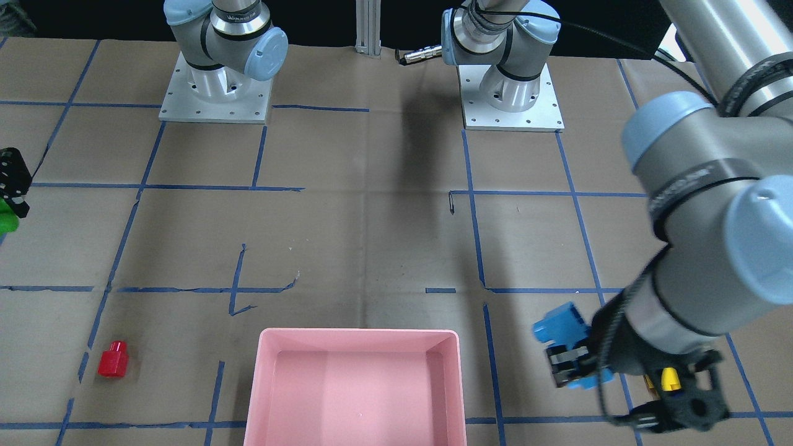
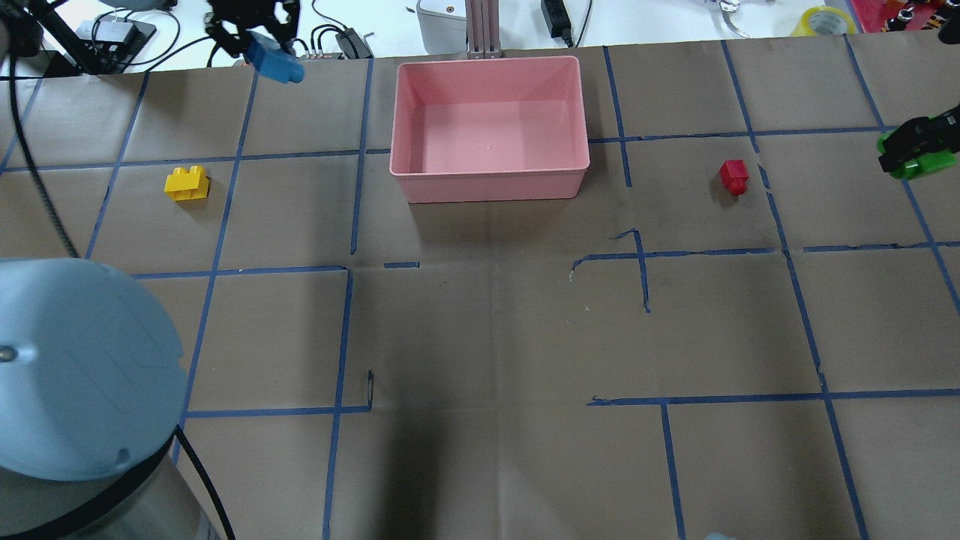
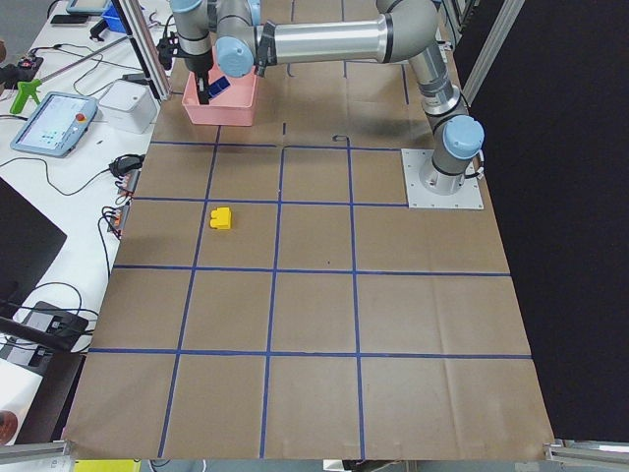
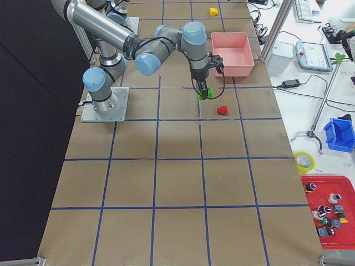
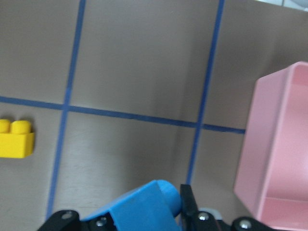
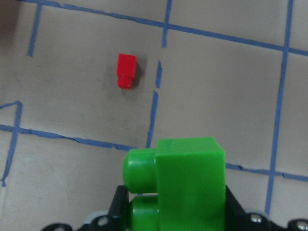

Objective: Put all blocks into box

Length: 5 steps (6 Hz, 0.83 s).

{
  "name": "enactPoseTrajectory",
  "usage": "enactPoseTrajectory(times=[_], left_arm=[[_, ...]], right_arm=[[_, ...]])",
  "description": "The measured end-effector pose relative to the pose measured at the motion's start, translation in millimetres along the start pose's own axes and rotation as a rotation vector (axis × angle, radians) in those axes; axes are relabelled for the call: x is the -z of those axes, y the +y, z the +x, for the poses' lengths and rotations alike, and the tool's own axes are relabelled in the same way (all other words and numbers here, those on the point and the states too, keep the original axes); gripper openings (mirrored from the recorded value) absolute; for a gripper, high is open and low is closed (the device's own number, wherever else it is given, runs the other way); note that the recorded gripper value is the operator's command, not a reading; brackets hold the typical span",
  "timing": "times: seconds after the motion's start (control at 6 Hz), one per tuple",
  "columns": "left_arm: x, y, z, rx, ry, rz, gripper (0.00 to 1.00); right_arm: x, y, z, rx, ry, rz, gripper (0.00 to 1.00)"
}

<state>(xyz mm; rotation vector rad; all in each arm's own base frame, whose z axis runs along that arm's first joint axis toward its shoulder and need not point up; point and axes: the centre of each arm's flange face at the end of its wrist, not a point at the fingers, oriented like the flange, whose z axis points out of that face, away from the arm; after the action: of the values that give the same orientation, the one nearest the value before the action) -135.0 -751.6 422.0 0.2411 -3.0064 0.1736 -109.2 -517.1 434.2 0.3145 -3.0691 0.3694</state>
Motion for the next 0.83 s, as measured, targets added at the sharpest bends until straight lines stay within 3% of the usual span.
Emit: enactPoseTrajectory(times=[0.33,0.5,0.67,0.83], left_arm=[[-58,10,100,-0.01,0.011,-0.017,0.0],[-94,11,111,-0.027,-0.022,-0.028,0.0],[-120,11,110,-0.055,-0.068,-0.042,0.08],[-132,11,108,-0.077,-0.088,-0.049,0.26]], right_arm=[[2,-26,-50,0.027,-0.11,0.068,0.04],[-3,-37,-73,-0.001,-0.206,0.1,0.04],[-9,-49,-99,-0.024,-0.285,0.117,0.04],[-9,-64,-128,-0.009,-0.318,0.137,0.04]])
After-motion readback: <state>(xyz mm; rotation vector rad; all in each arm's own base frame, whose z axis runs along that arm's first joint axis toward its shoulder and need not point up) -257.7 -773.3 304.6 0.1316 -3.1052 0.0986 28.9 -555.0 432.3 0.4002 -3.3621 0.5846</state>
